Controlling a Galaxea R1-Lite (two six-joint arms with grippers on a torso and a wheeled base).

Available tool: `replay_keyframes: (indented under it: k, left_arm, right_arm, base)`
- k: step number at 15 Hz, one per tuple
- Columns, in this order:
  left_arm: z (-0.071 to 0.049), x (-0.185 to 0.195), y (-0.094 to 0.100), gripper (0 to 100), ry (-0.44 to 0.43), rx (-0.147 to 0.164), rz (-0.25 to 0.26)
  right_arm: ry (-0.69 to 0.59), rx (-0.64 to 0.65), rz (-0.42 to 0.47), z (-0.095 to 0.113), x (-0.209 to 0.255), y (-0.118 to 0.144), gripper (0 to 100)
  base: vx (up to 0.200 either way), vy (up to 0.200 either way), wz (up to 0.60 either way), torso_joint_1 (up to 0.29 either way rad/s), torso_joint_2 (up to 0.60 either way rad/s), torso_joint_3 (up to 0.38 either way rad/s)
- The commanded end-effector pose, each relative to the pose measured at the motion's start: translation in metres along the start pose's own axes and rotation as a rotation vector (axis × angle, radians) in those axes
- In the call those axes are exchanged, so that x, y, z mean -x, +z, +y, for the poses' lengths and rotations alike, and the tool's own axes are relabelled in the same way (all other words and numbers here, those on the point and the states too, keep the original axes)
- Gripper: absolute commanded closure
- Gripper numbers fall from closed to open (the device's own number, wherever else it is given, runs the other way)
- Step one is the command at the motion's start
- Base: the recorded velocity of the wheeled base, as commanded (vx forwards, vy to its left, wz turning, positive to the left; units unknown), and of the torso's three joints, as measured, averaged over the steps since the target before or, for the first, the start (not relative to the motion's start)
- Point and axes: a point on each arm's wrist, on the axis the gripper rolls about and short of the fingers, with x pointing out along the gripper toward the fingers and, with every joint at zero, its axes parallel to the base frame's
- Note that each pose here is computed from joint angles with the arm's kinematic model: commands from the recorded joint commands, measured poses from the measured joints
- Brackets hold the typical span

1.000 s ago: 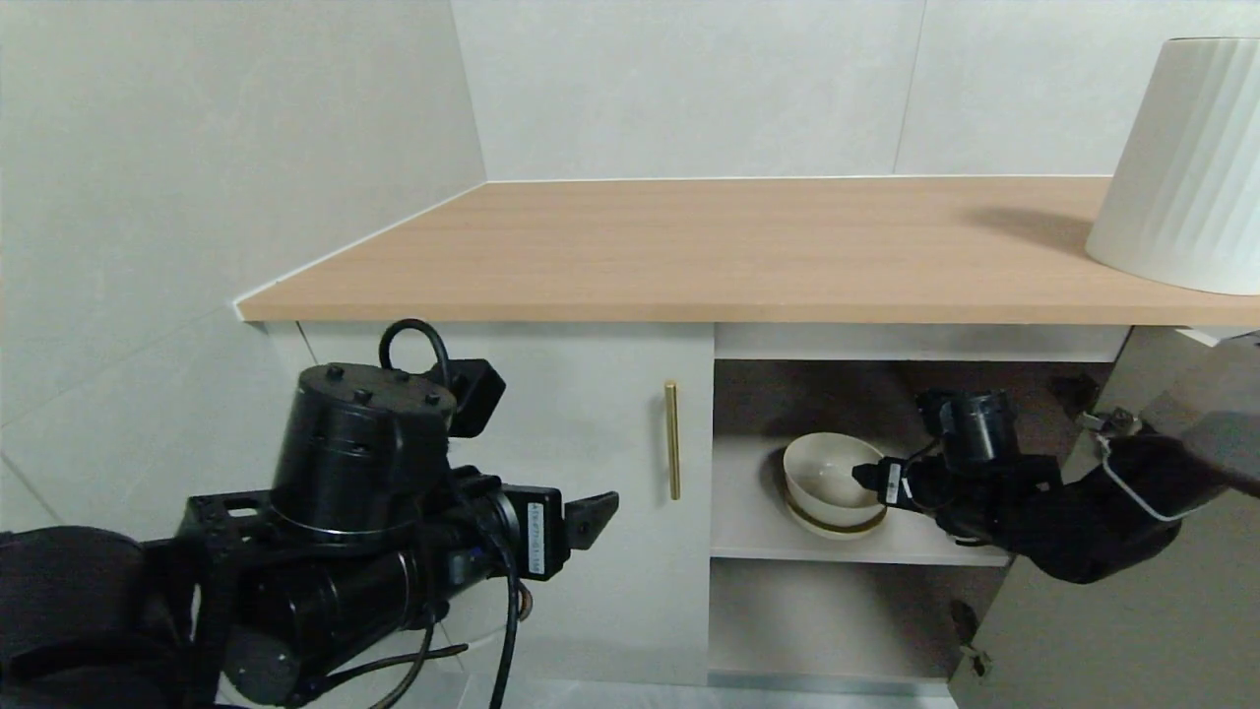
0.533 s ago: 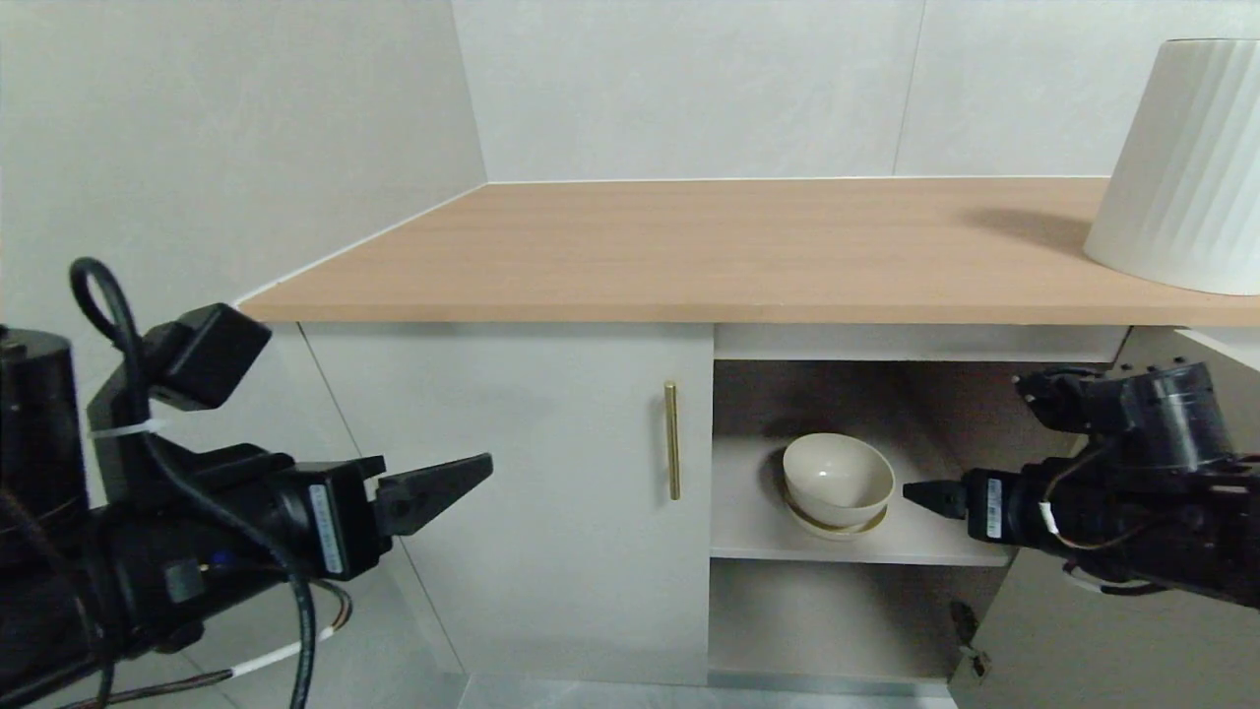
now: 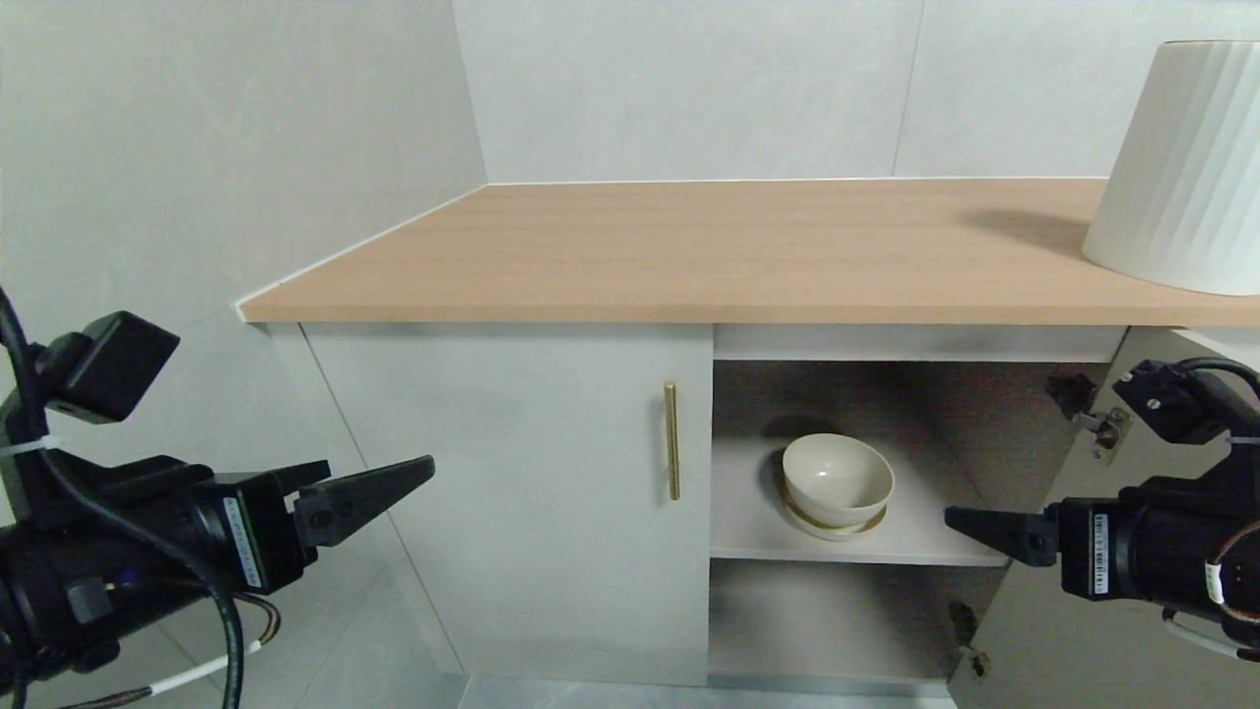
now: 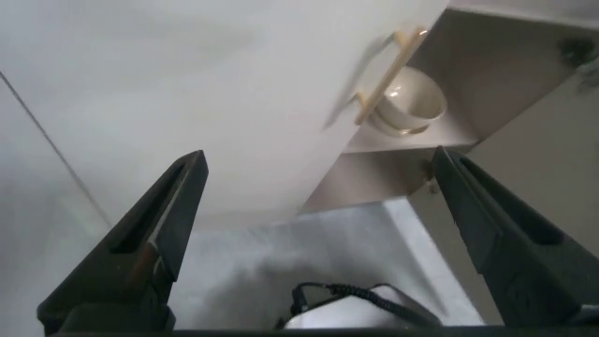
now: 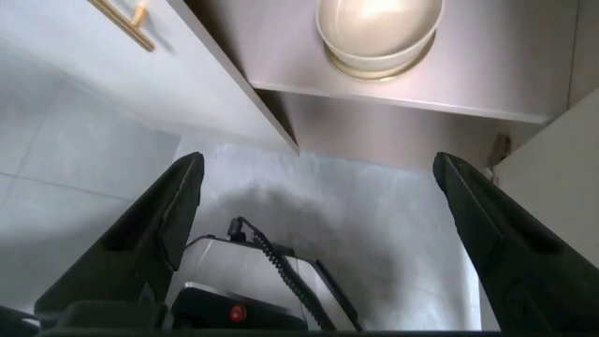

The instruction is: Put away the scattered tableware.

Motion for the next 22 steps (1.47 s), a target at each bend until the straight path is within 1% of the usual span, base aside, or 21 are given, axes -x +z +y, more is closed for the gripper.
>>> replay_keyframes:
  k: [1,2,11,14,22]
  left_arm:
    - [-0.0007,-0.0076,-0.0025,0,0.000,-0.001,0.029]
    - [-0.0007,-0.0080,-0.0027,0,0.001,-0.001,0.030]
    - [-0.0006,-0.0084,-0.0039,0,0.000,-0.002,0.037]
    - [-0.0006,-0.0088,-0.0047,0,-0.002,-0.002,0.042]
    - [-0.0014,-0.0105,-0.0065,0,-0.006,-0.004,0.054]
  right_arm:
    - [0.006,0.000,-0.016,0.0000,0.0043,0.0010,0]
    - [0.005,0.001,-0.011,0.0002,0.0034,0.0003,0]
    - [0.008,0.006,-0.004,0.0004,0.0043,-0.0021,0]
    - [0.005,0.009,0.019,-0.0002,0.0045,-0.0038,0]
    - [0.010,0.008,0.014,-0.0001,0.0060,-0.0034,0]
  base:
    - [0.000,0.000,0.00,0.000,0.00,0.000]
    - [0.000,0.000,0.00,0.000,0.00,0.000]
    - [-0.200,0.000,0.00,0.002,0.00,0.002]
    - [-0.200,0.000,0.00,0.004,0.00,-0.001]
    - [-0.200,0.000,0.00,0.002,0.00,0.004]
